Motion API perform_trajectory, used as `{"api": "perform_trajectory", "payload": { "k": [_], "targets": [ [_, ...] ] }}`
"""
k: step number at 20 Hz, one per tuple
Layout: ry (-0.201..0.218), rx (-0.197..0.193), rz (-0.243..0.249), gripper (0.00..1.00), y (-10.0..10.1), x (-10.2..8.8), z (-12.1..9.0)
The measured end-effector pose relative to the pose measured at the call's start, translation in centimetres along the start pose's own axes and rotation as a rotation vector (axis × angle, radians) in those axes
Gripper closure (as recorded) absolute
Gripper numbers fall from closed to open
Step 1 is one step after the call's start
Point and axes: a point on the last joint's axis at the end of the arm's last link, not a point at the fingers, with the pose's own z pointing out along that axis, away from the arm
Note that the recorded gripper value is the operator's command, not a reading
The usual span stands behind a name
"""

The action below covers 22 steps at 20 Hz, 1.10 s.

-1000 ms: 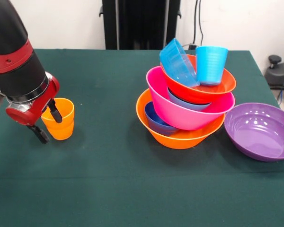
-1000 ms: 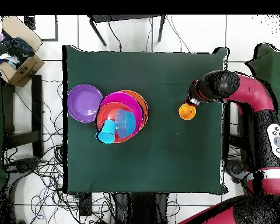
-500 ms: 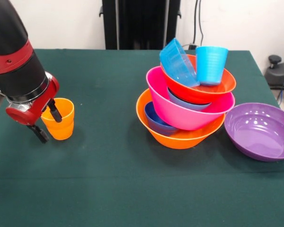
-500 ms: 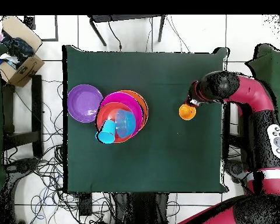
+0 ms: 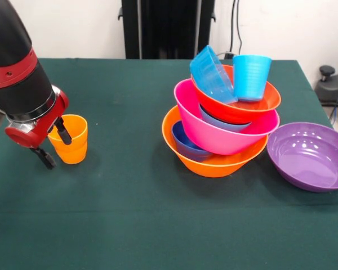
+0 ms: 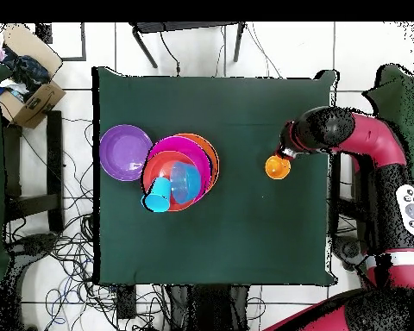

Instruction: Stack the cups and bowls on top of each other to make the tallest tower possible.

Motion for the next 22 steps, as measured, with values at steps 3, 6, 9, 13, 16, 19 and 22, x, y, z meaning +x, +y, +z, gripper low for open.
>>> {"api": "perform_trajectory", "payload": {
  "k": [3,6,9,13,16,19,22],
  "targets": [
    [0.004,0.000,0.001,0.00,0.0,0.2,0.0],
    [0.007,0.000,0.002,0.00,0.0,0.3,0.0],
    [0.010,0.000,0.003,0.00,0.1,0.4,-0.1],
    [0.019,0.001,0.002,0.00,0.1,0.5,-0.2],
    [0.033,0.005,0.002,0.00,0.2,0.8,-1.0],
    [0.045,0.004,-0.002,0.00,0.3,0.9,-1.8],
    [0.068,-0.002,-0.008,0.00,0.7,1.0,-3.4]
  ]
}}
